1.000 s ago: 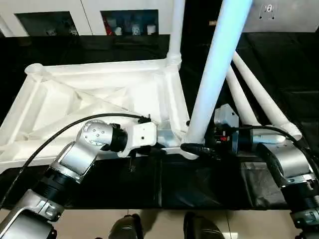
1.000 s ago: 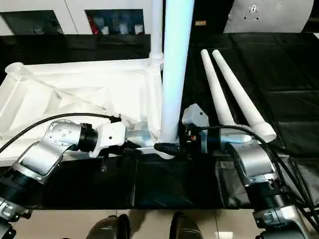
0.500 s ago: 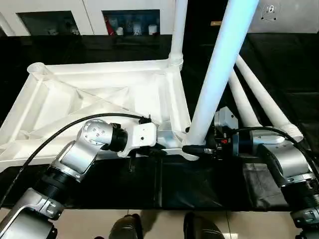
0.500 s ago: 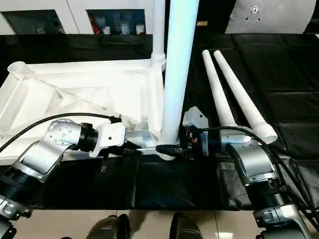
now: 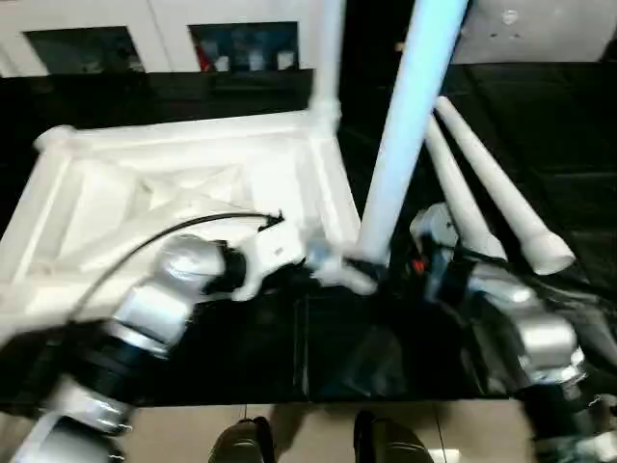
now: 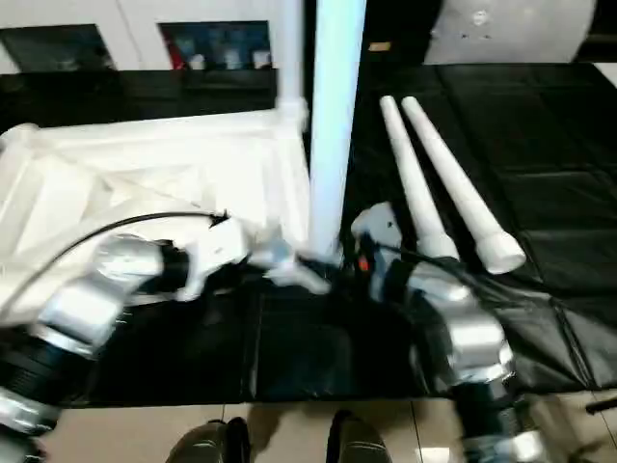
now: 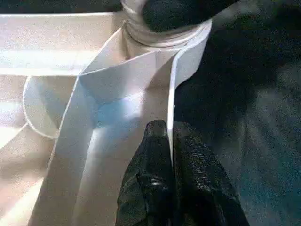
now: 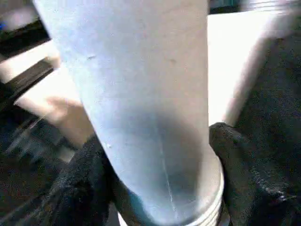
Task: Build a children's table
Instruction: Rotate leg to tighten
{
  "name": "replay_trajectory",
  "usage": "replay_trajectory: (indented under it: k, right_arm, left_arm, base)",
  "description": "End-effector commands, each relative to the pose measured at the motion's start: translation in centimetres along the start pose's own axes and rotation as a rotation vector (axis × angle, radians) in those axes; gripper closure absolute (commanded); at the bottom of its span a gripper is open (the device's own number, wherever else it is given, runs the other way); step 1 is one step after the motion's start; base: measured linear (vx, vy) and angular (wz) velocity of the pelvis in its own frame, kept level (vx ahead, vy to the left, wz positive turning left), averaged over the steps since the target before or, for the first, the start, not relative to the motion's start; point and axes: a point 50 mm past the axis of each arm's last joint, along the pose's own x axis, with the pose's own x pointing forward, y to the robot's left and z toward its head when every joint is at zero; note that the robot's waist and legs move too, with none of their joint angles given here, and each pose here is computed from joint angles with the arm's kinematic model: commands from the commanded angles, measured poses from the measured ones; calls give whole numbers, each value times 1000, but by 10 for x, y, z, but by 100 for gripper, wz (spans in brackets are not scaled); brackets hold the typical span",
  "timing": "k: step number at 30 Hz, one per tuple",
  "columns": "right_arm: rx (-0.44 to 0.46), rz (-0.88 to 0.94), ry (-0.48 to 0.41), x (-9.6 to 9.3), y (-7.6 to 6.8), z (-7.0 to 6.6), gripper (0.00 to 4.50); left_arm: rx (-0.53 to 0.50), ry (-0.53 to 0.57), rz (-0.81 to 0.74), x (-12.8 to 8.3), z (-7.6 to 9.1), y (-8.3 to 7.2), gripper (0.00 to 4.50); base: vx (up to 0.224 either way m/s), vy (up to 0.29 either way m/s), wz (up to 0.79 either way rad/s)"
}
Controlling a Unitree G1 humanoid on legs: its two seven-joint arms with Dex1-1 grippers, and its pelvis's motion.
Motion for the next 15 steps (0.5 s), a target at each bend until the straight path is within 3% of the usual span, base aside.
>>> replay_trajectory:
  k: [1,5,8,9,10,11,15]
  right_arm:
    - [68,201,-80,29,51,8,183]
    - [119,0,-90,45,57,3,184]
    - [96,-210,-69,48,45,-4,184]
    - [96,-215,-69,48,44,-4,184]
    - [107,-234,-77,47,40,-4,129]
    - [113,-252,-91,45,36,-3,115]
    - [105,-285,-110,40,28,3,92]
  left_arm:
    - [-54,-48,166,13,15,2,450]
    - [-99,-107,296,35,38,4,450]
    - [-59,-122,301,42,48,2,450]
    - [-57,-122,298,42,48,2,450]
    - [-32,-123,279,42,48,1,450]
    - [-6,-123,253,41,46,0,450]
    - [21,-91,210,34,34,-1,450]
  base:
    - [0,0,0]
    - [0,0,0]
    - [0,0,0]
    - [0,0,0]
    - [0,0,0]
    - [0,0,0]
    - [0,0,0]
